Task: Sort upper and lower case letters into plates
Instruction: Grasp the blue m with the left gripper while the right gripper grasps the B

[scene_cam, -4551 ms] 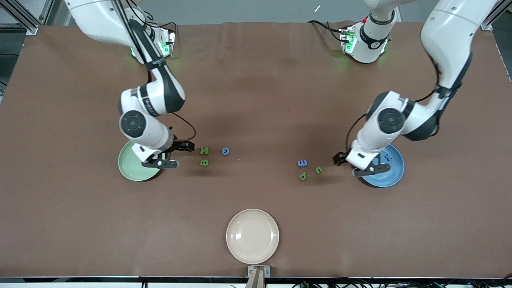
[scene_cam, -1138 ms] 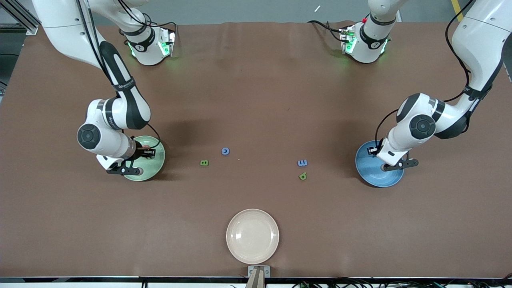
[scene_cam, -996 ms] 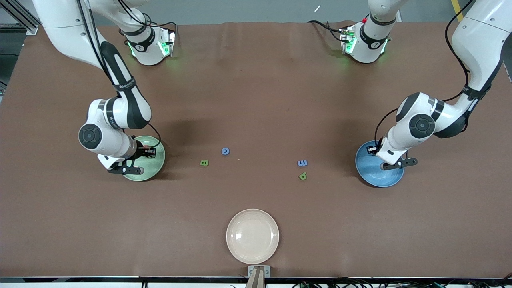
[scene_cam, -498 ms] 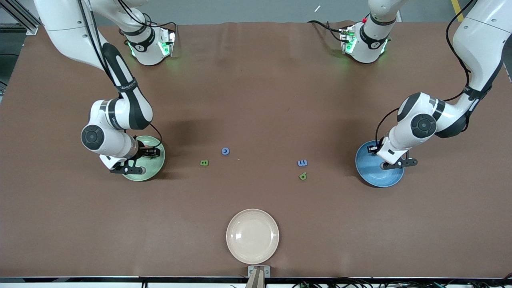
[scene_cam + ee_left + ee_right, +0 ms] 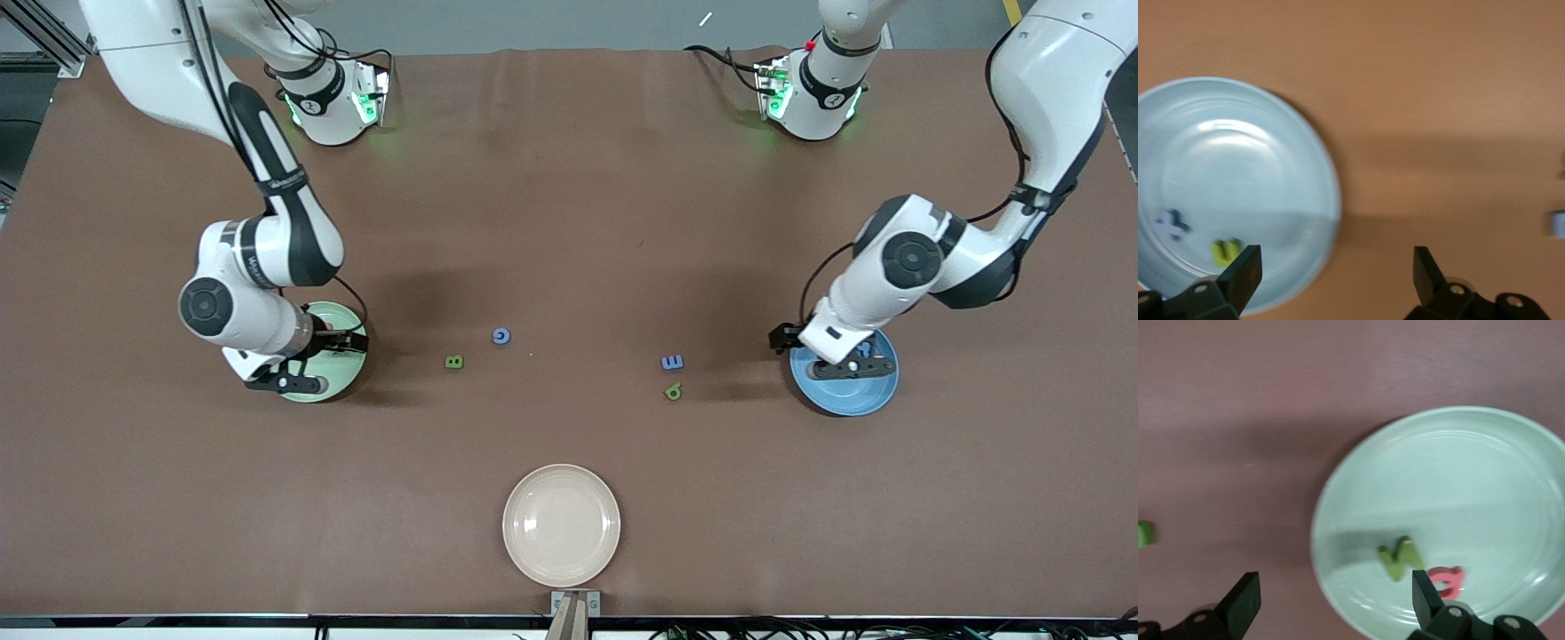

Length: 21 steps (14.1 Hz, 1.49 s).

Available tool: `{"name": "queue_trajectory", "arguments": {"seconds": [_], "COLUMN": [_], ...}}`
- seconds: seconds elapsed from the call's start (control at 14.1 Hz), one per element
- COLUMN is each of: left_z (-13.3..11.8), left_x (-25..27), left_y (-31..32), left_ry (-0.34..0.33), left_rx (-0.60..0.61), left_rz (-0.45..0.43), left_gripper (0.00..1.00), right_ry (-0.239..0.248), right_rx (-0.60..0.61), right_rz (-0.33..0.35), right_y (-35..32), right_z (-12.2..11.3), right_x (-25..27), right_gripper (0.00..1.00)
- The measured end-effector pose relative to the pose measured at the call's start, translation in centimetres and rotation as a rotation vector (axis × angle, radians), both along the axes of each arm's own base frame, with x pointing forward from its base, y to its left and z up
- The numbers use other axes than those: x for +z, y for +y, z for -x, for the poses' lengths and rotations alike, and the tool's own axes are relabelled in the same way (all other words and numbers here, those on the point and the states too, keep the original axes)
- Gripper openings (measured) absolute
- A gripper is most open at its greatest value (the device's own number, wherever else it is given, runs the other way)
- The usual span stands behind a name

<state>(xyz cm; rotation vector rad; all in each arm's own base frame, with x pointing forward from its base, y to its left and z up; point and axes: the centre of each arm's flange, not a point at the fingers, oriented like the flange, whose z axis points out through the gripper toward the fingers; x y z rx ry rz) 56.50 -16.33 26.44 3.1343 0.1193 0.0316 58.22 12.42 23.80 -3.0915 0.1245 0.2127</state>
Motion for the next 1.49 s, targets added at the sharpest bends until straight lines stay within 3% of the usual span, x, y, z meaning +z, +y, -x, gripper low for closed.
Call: {"name": "queue_trajectory", "arguments": {"seconds": [0.28, 0.5, 0.71, 0.78, 0.85, 1.28, 1.42, 1.49], "left_z": [1.7, 2.0, 1.3, 1.3, 1.3, 0.1, 0.0, 0.0], "left_x": [0.3, -0.9, -4.0, -5.1, -6.0, -9.0, -9.4, -9.5], "left_y": [-9.7, -13.7, -16.0, -17.0, -18.1, -19.5, -19.4, -19.4], "left_ry": [0.013, 0.035, 0.030, 0.022, 0.015, 0.034, 0.042, 0.043], "left_rx": [0.077, 0.119, 0.145, 0.148, 0.151, 0.190, 0.193, 0.193], "left_rz": [0.030, 0.060, 0.006, -0.020, -0.037, -0.028, -0.027, -0.026], "left_gripper": [1.00, 1.00, 1.00, 1.00, 1.00, 0.97, 0.93, 0.85], "right_ry": [-0.049, -0.089, -0.133, -0.140, -0.143, -0.147, -0.144, -0.143], "right_rx": [-0.014, -0.007, 0.005, 0.008, 0.009, -0.029, -0.034, -0.036], "right_rz": [-0.009, -0.012, -0.015, -0.016, -0.018, -0.020, -0.018, -0.018], "right_y": [6.8, 9.1, 10.4, 10.7, 11.1, 15.8, 16.3, 16.3], "right_z": [0.2, 0.2, 0.1, 0.1, 0.1, 1.6, 1.9, 1.9], "right_x": [1.4, 0.1, -2.4, -3.1, -3.6, -5.5, -5.9, -6.0], "right_gripper": [1.00, 1.00, 0.97, 0.91, 0.85, 0.83, 0.82, 0.80]}}
